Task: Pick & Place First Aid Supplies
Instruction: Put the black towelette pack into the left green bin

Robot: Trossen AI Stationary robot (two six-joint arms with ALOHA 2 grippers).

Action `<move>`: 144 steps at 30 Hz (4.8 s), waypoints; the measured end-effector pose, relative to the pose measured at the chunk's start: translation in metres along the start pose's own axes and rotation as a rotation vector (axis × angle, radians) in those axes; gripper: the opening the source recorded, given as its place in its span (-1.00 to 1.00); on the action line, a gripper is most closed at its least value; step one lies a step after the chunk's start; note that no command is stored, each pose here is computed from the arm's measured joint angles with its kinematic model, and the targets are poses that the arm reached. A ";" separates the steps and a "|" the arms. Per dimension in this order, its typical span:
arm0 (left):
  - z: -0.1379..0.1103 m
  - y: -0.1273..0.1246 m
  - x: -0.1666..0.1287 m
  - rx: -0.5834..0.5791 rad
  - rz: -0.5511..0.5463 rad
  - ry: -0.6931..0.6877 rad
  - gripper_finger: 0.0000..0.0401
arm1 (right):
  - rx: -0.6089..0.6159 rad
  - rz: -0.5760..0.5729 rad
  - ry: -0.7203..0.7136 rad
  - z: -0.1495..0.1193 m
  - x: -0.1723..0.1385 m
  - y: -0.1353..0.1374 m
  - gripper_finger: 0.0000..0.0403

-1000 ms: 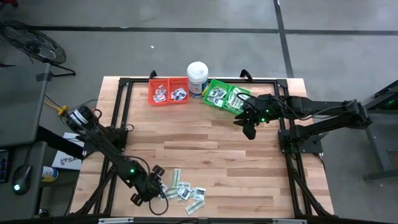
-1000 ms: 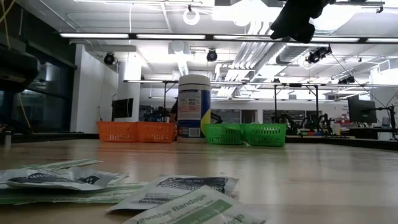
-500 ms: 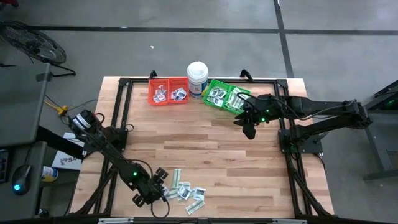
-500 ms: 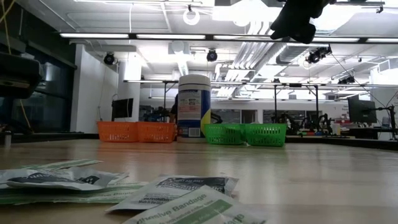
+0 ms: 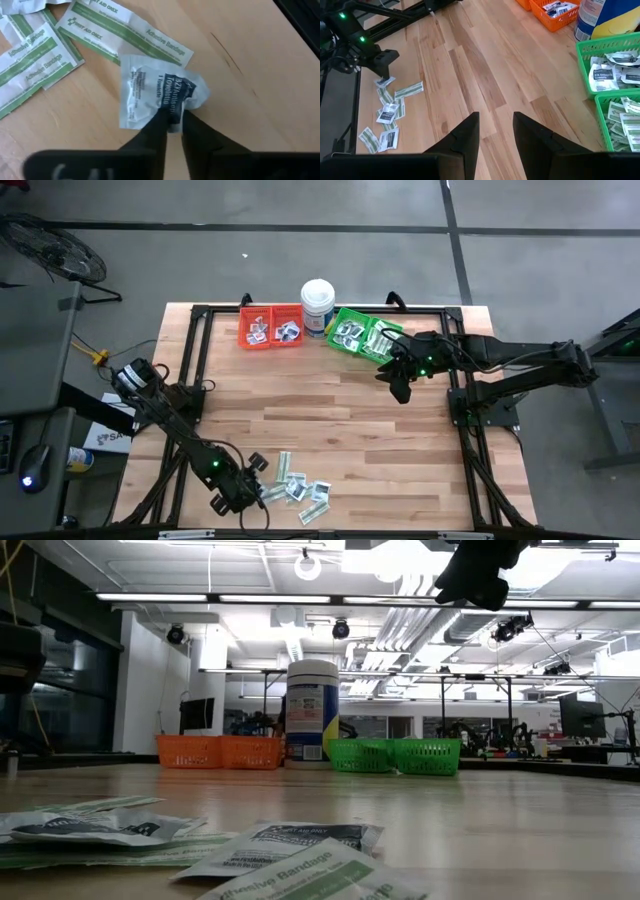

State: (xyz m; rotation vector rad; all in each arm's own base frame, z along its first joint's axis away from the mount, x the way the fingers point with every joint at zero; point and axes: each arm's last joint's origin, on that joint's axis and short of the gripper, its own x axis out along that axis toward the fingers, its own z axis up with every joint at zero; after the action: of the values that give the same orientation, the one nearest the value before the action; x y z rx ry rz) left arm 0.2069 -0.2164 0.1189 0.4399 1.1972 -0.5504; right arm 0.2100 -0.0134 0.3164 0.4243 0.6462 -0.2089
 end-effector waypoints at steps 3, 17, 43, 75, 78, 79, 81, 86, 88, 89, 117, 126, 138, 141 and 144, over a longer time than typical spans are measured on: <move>0.000 0.000 0.000 -0.019 -0.009 0.001 -0.93 | 0.000 0.000 0.000 0.000 0.000 0.000 -0.44; 0.011 0.007 -0.029 -0.051 0.176 0.175 -1.00 | 0.055 0.130 -0.032 -0.001 -0.001 0.023 -0.44; 0.098 0.118 -0.154 0.189 1.065 0.215 -1.00 | 0.204 0.321 -0.521 -0.022 0.084 0.076 -0.44; 0.110 0.151 -0.159 0.291 1.155 0.276 -1.00 | 0.339 0.360 -0.575 -0.013 0.101 0.067 -0.69; 0.110 0.151 -0.159 0.290 1.157 0.277 -1.00 | 0.336 0.366 -0.571 -0.013 0.101 0.067 -0.73; 0.110 0.151 -0.159 0.290 1.158 0.278 -1.00 | 0.335 0.369 -0.568 -0.013 0.101 0.067 -0.74; 0.110 0.151 -0.159 0.290 1.158 0.279 -1.00 | 0.333 0.369 -0.565 -0.013 0.101 0.067 -0.75; 0.111 0.152 -0.159 0.285 1.162 0.271 -1.00 | 0.324 0.376 -0.545 -0.014 0.102 0.067 -0.73; 0.112 0.152 -0.159 0.278 1.168 0.262 -1.00 | 0.318 0.372 -0.540 -0.015 0.102 0.067 -0.72; 0.112 0.152 -0.160 0.276 1.171 0.257 -1.00 | 0.314 0.372 -0.540 -0.015 0.102 0.067 -0.72; 0.104 0.140 -0.161 0.312 1.052 0.252 -0.34 | 0.317 0.221 -0.544 -0.009 0.100 0.049 -1.00; 0.065 0.112 -0.183 -0.055 1.028 0.204 -0.30 | 0.292 -0.076 -0.377 -0.006 0.071 -0.008 -1.00; 0.010 0.087 -0.185 -0.392 1.039 -0.025 -0.40 | 0.287 -0.149 -0.206 0.005 0.076 -0.091 -1.00; -0.006 0.086 -0.178 -0.485 0.999 -0.156 -0.43 | 0.279 -0.125 -0.181 0.007 0.085 -0.113 -1.00; -0.019 0.085 -0.174 -0.541 0.926 -0.301 -0.45 | 0.312 -0.118 -0.163 0.006 0.095 -0.133 -1.00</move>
State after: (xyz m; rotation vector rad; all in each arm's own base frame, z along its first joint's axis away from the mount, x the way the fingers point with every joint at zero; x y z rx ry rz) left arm 0.1989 -0.1096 0.2807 0.3758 0.6935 0.4873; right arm 0.2449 -0.1409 0.2200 0.6624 0.4789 -0.4559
